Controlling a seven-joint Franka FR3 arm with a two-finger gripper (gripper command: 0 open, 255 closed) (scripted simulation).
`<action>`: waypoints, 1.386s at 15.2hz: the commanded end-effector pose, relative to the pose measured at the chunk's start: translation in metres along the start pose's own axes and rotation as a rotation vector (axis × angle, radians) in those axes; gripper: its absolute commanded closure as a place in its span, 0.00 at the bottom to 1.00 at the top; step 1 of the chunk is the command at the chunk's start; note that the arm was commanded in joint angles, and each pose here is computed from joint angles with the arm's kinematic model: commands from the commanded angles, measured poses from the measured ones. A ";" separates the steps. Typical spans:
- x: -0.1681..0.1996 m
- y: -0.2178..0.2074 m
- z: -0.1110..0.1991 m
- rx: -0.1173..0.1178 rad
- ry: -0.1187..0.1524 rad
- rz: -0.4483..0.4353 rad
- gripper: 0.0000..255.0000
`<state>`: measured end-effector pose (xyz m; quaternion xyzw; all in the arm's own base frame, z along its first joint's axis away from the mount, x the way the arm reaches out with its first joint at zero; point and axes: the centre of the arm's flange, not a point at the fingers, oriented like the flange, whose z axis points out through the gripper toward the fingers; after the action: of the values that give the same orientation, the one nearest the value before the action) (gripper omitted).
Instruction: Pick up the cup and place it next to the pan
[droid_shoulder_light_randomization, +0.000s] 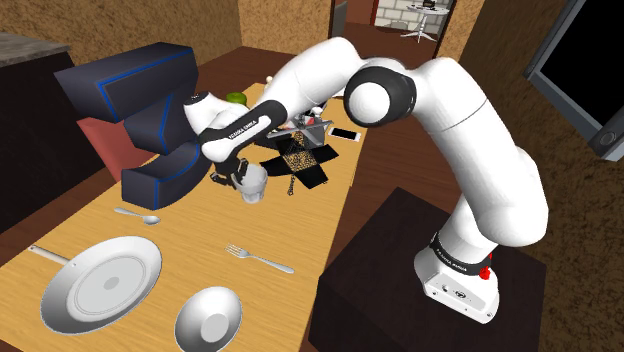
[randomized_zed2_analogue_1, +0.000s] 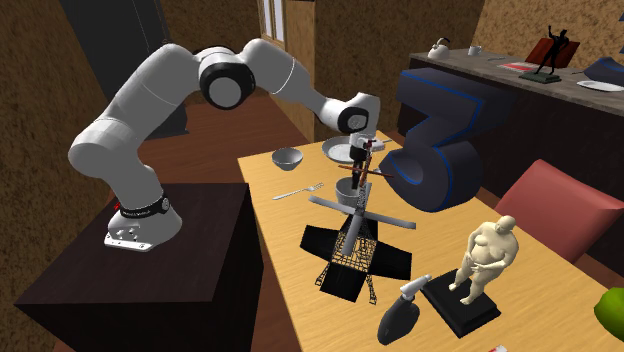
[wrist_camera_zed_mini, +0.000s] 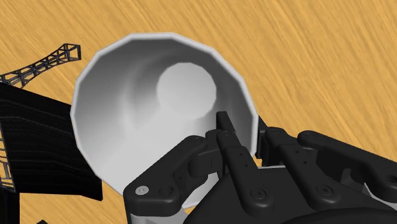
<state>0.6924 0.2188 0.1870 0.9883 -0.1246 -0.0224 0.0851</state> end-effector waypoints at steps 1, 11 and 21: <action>-0.001 0.003 -0.011 0.000 0.000 0.000 1.00; -0.002 0.012 -0.063 0.000 0.000 0.000 1.00; -0.003 0.021 -0.115 0.000 0.000 0.000 1.00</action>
<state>0.6918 0.2182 0.2998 0.9883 -0.1246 -0.0224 0.0852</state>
